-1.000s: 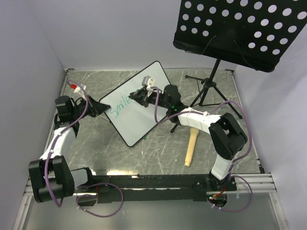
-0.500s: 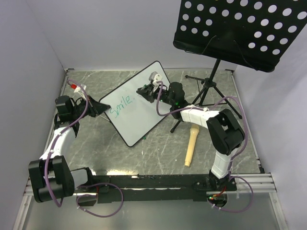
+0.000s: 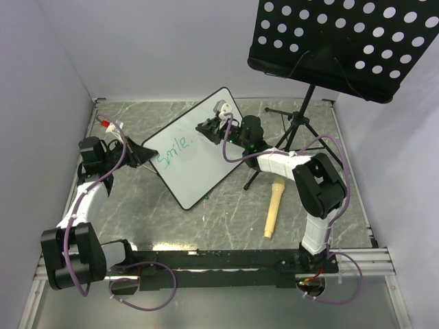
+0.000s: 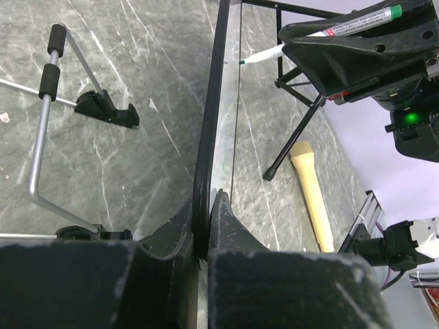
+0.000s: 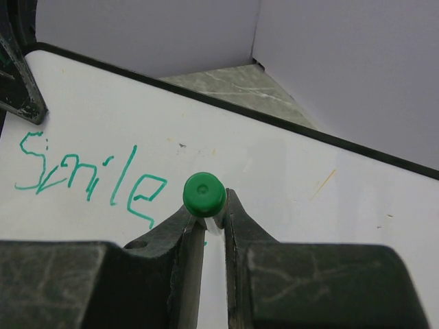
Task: Write a sentence on the whiteboard
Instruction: Pick up the sentence from the whiteboard.
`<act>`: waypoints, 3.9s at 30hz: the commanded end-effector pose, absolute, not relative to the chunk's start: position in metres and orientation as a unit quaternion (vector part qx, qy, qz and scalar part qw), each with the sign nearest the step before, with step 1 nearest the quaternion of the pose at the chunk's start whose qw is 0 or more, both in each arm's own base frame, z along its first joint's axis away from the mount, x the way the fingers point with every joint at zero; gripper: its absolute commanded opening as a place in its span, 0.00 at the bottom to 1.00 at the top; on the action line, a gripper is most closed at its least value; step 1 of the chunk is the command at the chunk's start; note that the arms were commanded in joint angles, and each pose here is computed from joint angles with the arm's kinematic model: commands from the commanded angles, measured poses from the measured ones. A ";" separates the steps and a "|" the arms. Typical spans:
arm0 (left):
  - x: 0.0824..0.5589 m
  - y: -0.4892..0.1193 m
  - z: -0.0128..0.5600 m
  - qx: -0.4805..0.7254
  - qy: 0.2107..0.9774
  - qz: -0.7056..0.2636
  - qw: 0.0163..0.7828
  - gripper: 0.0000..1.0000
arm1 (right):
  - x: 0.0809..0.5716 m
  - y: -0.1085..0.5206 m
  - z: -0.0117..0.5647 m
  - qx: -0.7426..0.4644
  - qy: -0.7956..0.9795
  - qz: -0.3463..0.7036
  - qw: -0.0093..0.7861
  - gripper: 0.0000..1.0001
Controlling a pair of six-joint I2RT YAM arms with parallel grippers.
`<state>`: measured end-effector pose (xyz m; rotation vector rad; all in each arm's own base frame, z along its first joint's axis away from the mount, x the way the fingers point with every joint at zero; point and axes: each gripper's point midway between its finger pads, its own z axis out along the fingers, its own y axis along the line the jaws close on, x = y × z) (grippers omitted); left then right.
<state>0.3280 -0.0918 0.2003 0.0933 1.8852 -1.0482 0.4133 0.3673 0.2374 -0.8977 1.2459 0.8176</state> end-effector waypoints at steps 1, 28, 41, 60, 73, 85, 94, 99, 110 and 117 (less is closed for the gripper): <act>0.339 -0.071 0.164 0.091 0.799 -0.320 0.501 0.01 | 0.417 0.366 0.278 -0.391 0.506 0.359 0.680 0.00; 0.338 -0.074 0.164 0.093 0.797 -0.331 0.497 0.01 | 0.432 0.376 0.261 -0.389 0.523 0.364 0.666 0.00; 0.339 -0.074 0.164 0.092 0.797 -0.332 0.496 0.01 | 0.422 0.388 0.267 -0.397 0.512 0.381 0.659 0.00; 0.339 -0.074 0.164 0.093 0.798 -0.331 0.496 0.01 | 0.405 0.387 0.251 -0.406 0.518 0.378 0.651 0.00; 0.339 -0.074 0.164 0.093 0.798 -0.331 0.496 0.01 | 0.405 0.377 0.246 -0.402 0.525 0.368 0.654 0.00; 0.339 -0.074 0.164 0.094 0.798 -0.330 0.495 0.01 | 0.415 0.365 0.247 -0.394 0.530 0.360 0.659 0.00; 0.339 -0.074 0.164 0.093 0.798 -0.331 0.495 0.01 | 0.410 0.363 0.239 -0.397 0.534 0.360 0.654 0.00; 0.338 -0.074 0.164 0.094 0.798 -0.331 0.495 0.01 | 0.411 0.360 0.237 -0.398 0.536 0.357 0.654 0.00; 0.339 -0.074 0.164 0.093 0.797 -0.332 0.495 0.01 | 0.397 0.367 0.239 -0.403 0.530 0.374 0.646 0.00; 0.338 -0.074 0.163 0.092 0.798 -0.332 0.495 0.01 | 0.391 0.372 0.245 -0.406 0.523 0.382 0.645 0.00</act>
